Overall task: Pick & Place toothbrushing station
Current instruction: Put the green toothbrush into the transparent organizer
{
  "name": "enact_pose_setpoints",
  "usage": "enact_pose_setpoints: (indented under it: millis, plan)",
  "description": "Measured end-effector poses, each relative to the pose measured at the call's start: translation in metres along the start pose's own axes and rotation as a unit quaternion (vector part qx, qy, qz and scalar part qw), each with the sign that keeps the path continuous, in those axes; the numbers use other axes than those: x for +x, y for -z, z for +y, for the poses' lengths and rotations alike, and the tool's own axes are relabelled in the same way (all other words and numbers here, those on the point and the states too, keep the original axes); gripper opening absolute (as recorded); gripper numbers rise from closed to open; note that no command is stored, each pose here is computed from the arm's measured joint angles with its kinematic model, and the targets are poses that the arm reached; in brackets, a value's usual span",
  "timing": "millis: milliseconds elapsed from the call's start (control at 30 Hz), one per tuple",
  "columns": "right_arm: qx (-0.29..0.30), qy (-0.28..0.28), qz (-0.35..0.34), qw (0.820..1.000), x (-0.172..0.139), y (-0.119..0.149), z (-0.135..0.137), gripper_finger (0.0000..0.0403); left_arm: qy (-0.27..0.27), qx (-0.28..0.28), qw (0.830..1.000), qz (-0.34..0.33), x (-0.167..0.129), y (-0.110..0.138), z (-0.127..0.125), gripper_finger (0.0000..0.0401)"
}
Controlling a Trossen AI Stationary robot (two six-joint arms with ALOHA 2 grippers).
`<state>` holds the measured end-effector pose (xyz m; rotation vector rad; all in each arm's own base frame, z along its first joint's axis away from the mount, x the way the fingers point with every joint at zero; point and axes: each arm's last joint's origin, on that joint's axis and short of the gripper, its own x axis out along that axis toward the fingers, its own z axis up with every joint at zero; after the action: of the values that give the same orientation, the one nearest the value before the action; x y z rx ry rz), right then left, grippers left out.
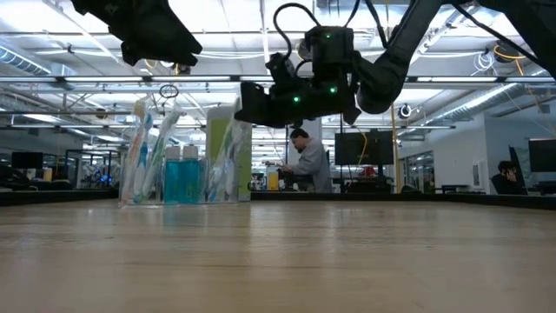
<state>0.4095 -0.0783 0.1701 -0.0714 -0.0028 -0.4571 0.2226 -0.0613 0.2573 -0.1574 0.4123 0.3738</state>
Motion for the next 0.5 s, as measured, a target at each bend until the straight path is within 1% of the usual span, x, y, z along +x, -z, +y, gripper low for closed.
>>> enact_pose_setpoints:
  millis: [200,500]
  plan:
    - [-0.011,-0.009,0.046,0.999,-0.0012,0.0087,0.0037,0.0,0.0,0.0,1.0,0.0,0.0,0.0,0.0,0.0166]
    - [-0.017,-0.016,0.058,0.998,-0.003,0.0105,0.0088,0.0002,0.0,-0.001,1.0,0.0,0.0,0.0,0.0,0.0166]
